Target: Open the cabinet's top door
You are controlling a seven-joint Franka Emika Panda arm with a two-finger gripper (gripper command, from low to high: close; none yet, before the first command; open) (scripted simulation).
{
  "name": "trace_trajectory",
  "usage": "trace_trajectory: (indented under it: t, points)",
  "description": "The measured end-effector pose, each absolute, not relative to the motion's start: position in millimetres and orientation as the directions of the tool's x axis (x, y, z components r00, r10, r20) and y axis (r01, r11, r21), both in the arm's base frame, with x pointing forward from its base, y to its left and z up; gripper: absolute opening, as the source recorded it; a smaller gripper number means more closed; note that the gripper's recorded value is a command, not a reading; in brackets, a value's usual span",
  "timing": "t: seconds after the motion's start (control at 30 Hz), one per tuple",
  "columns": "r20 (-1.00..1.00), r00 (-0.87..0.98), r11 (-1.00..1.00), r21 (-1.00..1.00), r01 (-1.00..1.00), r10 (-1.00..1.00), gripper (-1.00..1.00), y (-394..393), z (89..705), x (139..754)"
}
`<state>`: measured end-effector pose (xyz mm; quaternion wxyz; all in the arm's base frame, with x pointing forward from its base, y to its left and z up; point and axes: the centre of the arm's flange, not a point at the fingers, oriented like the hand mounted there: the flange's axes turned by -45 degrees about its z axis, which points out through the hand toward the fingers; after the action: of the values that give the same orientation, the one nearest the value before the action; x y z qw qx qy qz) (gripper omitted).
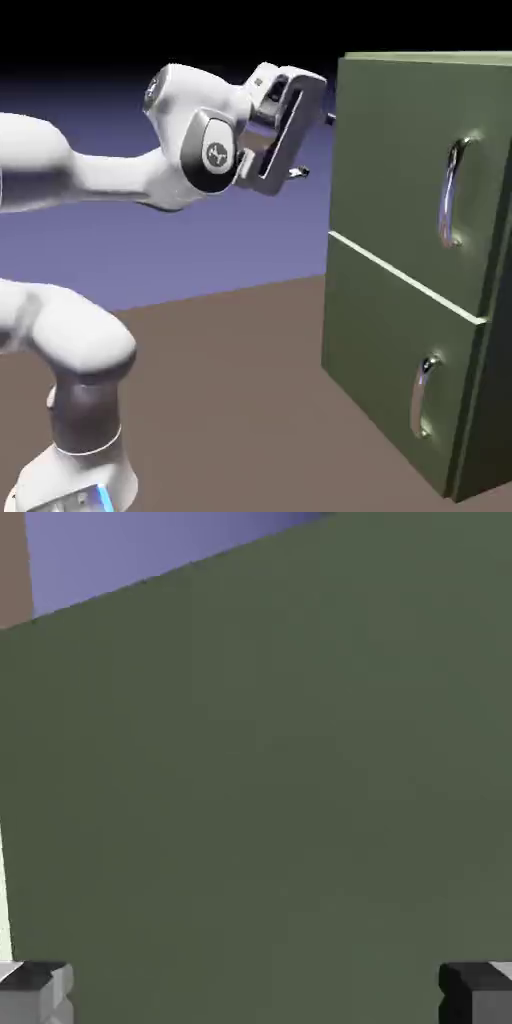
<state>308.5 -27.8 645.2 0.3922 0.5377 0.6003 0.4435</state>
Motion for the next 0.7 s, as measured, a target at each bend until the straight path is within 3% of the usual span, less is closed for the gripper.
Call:
trace_trajectory:
  t: [0.3, 0.7]
  points:
    - [-0.461, -0.174, 0.48, 0.873, 0.083, 0.87, 0.0, -83.8, 664.0, 290.4]
    - [-0.877, -0.065, 0.876, 0.479, -0.059, 0.476, 0.0, -164.4, 632.3, 312.6]
